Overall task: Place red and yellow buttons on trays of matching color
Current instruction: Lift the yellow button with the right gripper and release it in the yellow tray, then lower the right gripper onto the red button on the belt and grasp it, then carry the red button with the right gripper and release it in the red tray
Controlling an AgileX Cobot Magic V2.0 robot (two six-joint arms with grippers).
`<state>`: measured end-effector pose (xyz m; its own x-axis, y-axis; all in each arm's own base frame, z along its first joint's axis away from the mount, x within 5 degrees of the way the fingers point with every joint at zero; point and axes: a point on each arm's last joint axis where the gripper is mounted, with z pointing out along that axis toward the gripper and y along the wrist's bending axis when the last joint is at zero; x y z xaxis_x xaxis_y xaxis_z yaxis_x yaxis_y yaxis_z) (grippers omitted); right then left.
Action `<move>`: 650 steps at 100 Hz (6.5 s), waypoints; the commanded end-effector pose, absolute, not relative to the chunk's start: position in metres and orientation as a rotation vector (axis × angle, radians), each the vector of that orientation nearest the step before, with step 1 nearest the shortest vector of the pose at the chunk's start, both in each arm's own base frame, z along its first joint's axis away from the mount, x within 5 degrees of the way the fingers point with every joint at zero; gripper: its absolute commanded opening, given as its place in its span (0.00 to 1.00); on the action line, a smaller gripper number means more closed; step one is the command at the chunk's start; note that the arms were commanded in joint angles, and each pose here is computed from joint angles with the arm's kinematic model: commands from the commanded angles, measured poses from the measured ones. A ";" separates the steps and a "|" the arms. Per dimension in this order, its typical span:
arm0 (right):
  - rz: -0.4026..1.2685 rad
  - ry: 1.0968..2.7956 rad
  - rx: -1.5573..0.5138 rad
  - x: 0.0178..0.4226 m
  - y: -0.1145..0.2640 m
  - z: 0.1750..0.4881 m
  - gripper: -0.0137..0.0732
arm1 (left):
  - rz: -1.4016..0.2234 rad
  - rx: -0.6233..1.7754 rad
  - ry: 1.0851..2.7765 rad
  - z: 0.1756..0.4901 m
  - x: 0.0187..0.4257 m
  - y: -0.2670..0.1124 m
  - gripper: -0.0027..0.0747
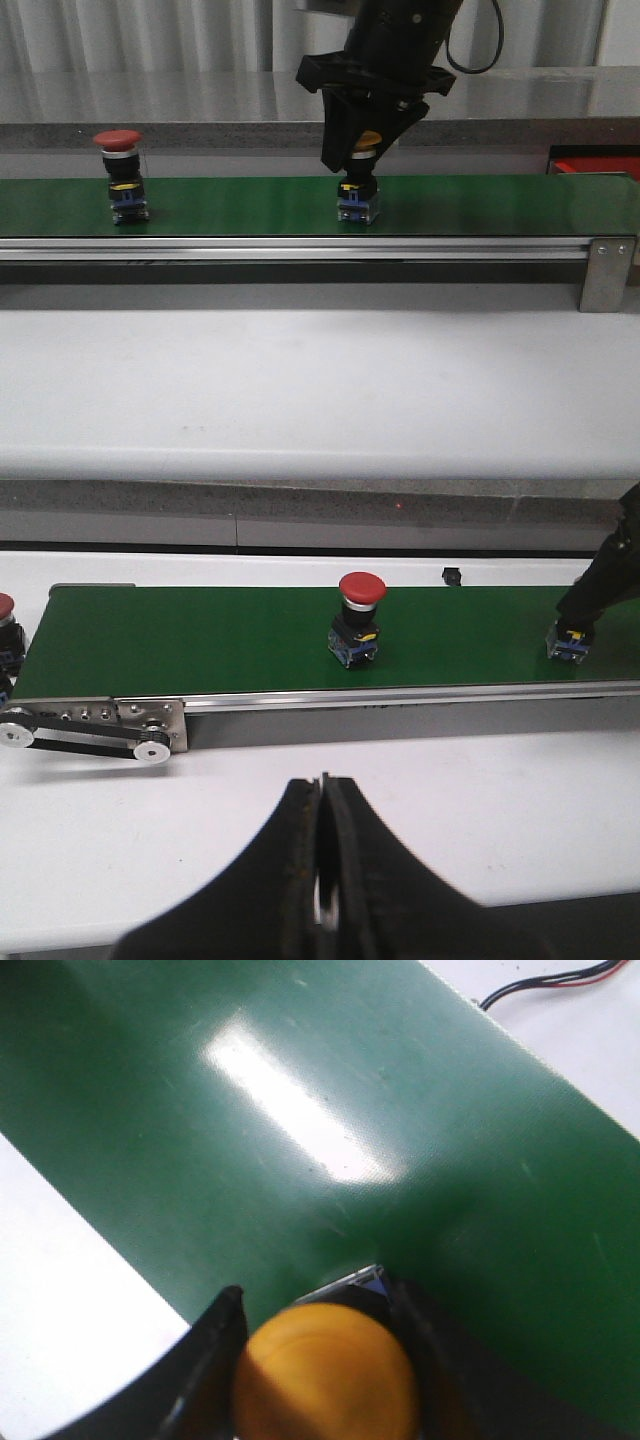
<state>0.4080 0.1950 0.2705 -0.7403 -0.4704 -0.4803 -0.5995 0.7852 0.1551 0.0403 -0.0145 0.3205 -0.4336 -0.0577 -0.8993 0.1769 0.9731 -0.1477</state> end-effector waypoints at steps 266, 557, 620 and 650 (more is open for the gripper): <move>0.137 2.450 0.481 0.377 -0.118 0.230 0.72 | -0.288 0.077 1.918 0.333 0.043 -0.015 0.01; 0.404 2.440 -0.608 0.394 0.186 0.296 0.33 | -0.288 0.077 1.918 0.333 0.043 -0.015 0.01; 0.345 2.358 -0.446 0.388 0.123 0.349 0.29 | -0.288 0.077 1.918 0.333 0.043 -0.015 0.01; 0.231 2.384 -0.160 0.405 0.027 0.348 0.29 | -0.288 0.077 1.918 0.333 0.043 -0.015 0.01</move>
<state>0.4096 0.0530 0.3163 -0.7981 -0.1090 -0.5926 -0.2328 0.9629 0.1364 0.0403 -0.0145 0.3205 -0.4336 -0.0577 -0.8993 0.1769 0.9731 -0.1477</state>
